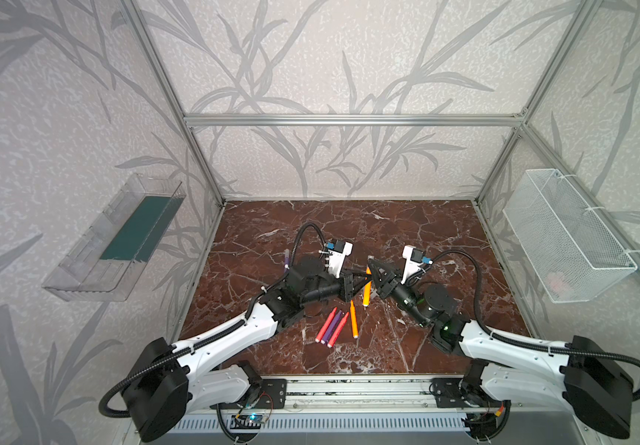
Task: Insert pens into pen caps
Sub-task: Put on the pen cap to the pen.
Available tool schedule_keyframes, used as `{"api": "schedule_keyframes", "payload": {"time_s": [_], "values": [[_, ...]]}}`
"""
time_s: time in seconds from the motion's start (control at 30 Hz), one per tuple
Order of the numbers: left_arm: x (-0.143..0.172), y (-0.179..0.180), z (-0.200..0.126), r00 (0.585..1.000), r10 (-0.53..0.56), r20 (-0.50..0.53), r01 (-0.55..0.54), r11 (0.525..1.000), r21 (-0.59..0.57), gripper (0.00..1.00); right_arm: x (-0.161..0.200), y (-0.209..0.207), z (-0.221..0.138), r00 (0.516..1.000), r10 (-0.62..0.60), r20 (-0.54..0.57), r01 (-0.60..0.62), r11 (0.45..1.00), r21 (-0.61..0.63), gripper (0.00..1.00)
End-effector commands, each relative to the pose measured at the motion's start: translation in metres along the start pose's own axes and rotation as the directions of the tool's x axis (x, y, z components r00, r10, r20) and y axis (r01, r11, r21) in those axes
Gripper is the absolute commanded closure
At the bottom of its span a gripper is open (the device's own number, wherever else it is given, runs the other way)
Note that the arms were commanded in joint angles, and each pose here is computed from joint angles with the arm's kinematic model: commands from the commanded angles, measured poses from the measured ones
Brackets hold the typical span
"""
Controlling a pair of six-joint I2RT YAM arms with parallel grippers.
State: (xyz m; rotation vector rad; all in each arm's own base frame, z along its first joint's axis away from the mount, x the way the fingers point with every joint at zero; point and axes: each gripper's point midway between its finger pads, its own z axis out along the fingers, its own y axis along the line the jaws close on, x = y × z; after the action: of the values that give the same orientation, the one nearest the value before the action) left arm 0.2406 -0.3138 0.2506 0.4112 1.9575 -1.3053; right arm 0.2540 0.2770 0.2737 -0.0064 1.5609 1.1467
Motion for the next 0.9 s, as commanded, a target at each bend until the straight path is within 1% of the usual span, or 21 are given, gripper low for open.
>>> {"api": "schedule_keyframes", "payload": {"time_s": [0.0,0.07,0.27,0.33,0.4,0.43,0.53,0.67,0.87], "values": [[-0.082,-0.002,-0.024,0.957,0.068,0.283,-0.049,0.996,-0.076,1.00,0.042,0.010,-0.012,0.988,-0.051,-0.146,0.045,0.998,-0.051,1.00],[-0.086,0.001,-0.028,0.952,0.092,0.291,-0.061,0.992,-0.115,1.00,0.044,0.011,-0.013,0.987,-0.047,-0.152,0.039,0.998,-0.054,1.00],[-0.094,0.002,-0.040,0.940,0.130,0.317,-0.081,0.983,-0.164,1.00,0.047,0.007,-0.019,0.989,-0.031,-0.145,0.025,0.998,-0.049,1.00],[-0.095,0.001,-0.041,0.939,0.137,0.317,-0.086,0.982,-0.169,1.00,0.047,0.012,-0.019,0.988,-0.028,-0.150,0.018,0.997,-0.071,1.00],[-0.097,0.003,-0.041,0.937,0.140,0.319,-0.087,0.981,-0.176,1.00,0.048,0.019,-0.019,0.988,-0.039,-0.151,0.025,0.995,-0.097,1.00],[-0.098,0.005,-0.041,0.938,0.139,0.319,-0.083,0.980,-0.183,1.00,0.055,0.029,-0.022,0.985,-0.047,-0.169,0.026,0.992,-0.126,1.00],[-0.102,0.008,-0.043,0.936,0.129,0.328,-0.069,0.980,-0.188,1.00,0.062,0.039,-0.026,0.980,-0.109,-0.166,0.083,0.984,-0.158,1.00],[-0.107,0.008,-0.044,0.933,0.135,0.334,-0.071,0.978,-0.197,1.00,0.067,0.032,-0.032,0.980,-0.122,-0.158,0.098,0.983,-0.153,1.00],[-0.110,0.011,-0.042,0.934,0.139,0.330,-0.072,0.976,-0.208,1.00,0.069,0.038,-0.036,0.978,-0.145,-0.148,0.116,0.975,-0.189,1.00]]}}
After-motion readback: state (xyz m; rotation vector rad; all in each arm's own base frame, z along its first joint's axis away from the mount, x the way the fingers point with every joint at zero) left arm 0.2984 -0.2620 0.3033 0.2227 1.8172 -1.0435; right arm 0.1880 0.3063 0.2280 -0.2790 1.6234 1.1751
